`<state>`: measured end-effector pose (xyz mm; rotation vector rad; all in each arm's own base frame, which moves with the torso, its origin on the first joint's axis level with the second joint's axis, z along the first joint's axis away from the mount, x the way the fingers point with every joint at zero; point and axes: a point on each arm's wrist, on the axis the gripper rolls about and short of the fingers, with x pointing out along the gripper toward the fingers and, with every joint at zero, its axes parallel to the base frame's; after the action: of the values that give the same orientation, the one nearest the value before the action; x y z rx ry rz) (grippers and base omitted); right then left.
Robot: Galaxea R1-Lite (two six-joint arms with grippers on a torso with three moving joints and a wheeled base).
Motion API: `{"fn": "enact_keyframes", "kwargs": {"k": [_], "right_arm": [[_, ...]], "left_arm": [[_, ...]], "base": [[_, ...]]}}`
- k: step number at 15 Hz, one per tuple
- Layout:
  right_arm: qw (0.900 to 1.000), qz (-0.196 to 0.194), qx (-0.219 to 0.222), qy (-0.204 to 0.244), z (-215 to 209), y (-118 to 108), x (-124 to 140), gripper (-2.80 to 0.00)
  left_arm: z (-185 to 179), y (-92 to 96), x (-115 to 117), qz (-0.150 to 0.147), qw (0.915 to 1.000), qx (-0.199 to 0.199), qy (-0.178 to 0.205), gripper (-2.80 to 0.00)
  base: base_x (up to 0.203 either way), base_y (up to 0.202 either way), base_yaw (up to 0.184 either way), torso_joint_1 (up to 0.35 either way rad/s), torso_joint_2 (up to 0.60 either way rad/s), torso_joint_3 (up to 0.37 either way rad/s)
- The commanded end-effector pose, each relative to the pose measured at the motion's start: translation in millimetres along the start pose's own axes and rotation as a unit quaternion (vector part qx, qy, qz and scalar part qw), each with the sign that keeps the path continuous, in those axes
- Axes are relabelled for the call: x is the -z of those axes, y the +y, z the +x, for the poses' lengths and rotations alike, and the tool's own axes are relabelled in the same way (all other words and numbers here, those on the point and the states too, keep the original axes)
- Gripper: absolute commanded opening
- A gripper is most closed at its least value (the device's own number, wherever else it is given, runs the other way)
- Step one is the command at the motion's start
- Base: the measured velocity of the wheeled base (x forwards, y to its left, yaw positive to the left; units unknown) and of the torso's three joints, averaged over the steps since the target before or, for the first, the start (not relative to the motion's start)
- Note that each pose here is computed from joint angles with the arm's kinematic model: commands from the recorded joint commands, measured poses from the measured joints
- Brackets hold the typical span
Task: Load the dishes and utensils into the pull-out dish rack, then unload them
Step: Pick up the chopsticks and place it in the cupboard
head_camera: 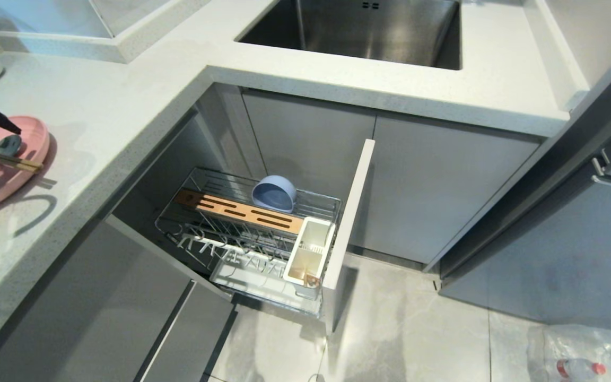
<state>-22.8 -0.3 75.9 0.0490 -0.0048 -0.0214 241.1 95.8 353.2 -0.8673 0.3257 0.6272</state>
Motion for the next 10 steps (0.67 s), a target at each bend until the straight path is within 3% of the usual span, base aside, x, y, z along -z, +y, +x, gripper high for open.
{"fn": "enact_keyframes", "kwargs": {"k": [1,6,10], "right_arm": [[1.000,0.000,0.000,0.001,0.1,0.0,-0.1,-2.80],[1.000,0.000,0.000,0.001,0.1,0.0,-0.1,-2.80],[1.000,0.000,0.000,0.001,0.1,0.0,-0.1,-2.80]], "left_arm": [[4.7,-0.7,0.0,0.006,1.0000,-0.004,0.003,0.00],[12.3,-0.4,1.6,0.059,0.9979,-0.020,0.018,0.00],[13.1,-0.8,1.2,0.061,0.9976,-0.024,0.021,0.00]], "base": [[0.000,0.000,0.000,0.000,0.00,0.000],[0.000,0.000,0.000,0.000,0.00,0.000],[0.000,0.000,0.000,0.000,0.00,0.000]]}}
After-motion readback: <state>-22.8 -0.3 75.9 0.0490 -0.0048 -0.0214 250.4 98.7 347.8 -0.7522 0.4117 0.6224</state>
